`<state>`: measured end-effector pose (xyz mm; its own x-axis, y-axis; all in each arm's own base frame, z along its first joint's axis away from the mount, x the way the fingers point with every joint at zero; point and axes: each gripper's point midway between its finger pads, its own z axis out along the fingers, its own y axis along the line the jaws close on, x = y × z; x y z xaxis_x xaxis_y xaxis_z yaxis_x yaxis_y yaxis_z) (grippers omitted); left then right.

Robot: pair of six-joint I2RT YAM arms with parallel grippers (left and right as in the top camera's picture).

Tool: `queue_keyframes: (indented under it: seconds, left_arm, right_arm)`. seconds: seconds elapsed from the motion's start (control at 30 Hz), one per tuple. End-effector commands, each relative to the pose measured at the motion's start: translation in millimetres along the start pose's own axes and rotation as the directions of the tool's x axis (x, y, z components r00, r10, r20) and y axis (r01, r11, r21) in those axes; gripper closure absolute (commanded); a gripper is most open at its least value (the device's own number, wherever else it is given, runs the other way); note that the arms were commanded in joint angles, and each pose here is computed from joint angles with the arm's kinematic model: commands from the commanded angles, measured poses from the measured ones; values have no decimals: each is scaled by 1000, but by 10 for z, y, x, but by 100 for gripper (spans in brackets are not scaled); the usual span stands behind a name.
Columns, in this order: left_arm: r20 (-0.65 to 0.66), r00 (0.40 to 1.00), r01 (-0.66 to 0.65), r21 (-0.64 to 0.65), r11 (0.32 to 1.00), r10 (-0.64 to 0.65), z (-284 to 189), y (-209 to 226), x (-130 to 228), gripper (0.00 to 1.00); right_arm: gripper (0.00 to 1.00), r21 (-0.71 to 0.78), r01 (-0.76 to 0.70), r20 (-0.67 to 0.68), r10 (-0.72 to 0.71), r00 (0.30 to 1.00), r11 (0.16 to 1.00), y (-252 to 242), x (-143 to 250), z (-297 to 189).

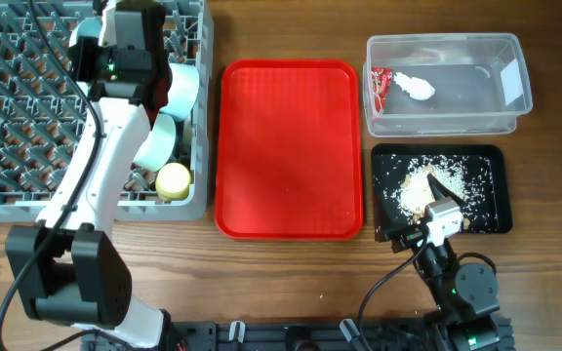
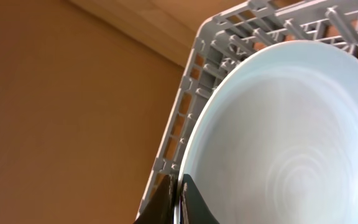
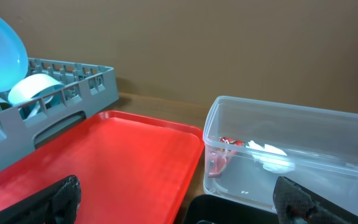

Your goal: Sort waste into correct bins and load items into the dishwasher rack

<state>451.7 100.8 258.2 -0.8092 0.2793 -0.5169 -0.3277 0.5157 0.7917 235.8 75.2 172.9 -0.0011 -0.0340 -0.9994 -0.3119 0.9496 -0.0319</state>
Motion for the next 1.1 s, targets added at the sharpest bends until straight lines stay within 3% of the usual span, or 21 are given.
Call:
queue_keyframes:
  seconds: [0.0, 0.2, 0.33, 0.4, 0.5, 0.67, 0.9, 1.03, 1.07]
  left_arm:
    - [-4, 999, -50, 33, 998, 50, 105, -119, 28, 96]
    - [-3, 999, -49, 73, 996, 49, 182, -182, 48, 96]
    - [3, 999, -47, 79, 996, 47, 177, -193, 36, 85]
    - [5, 999, -45, 78, 996, 45, 170, -195, 29, 77]
    - [15, 999, -34, 69, 997, 33, 135, -163, -5, 54]
    - [69, 997, 18, 69, 997, -23, -80, -36, -147, 39]
    - [155, 945, 274, 108, 956, -289, -663, 426, -288, 18]
    - [151, 876, 411, 265, 872, -459, -1184, 615, -170, 11]
    - [118, 862, 423, 371, 827, -494, -1364, 569, -91, 11]
  right_arm:
    - [0, -12, 14, 6, -14, 1000, 1000, 14, -7, -1]
    - [0, -12, 14, 6, -13, 1000, 1000, 14, -7, -1]
    - [0, -12, 14, 6, -13, 1000, 1000, 14, -7, -1]
    - [0, -12, 14, 6, -14, 1000, 1000, 15, -7, -1]
    - [0, -12, 14, 6, -14, 1000, 1000, 14, -7, -1]
    - [0, -12, 14, 6, -14, 1000, 1000, 14, -7, -1]
    - [0, -12, 14, 7, -14, 1000, 1000, 14, -8, -1]
    - [0, -12, 14, 7, -13, 1000, 1000, 15, -8, -1]
    - [0, -12, 14, 6, -14, 1000, 1000, 14, -7, -1]
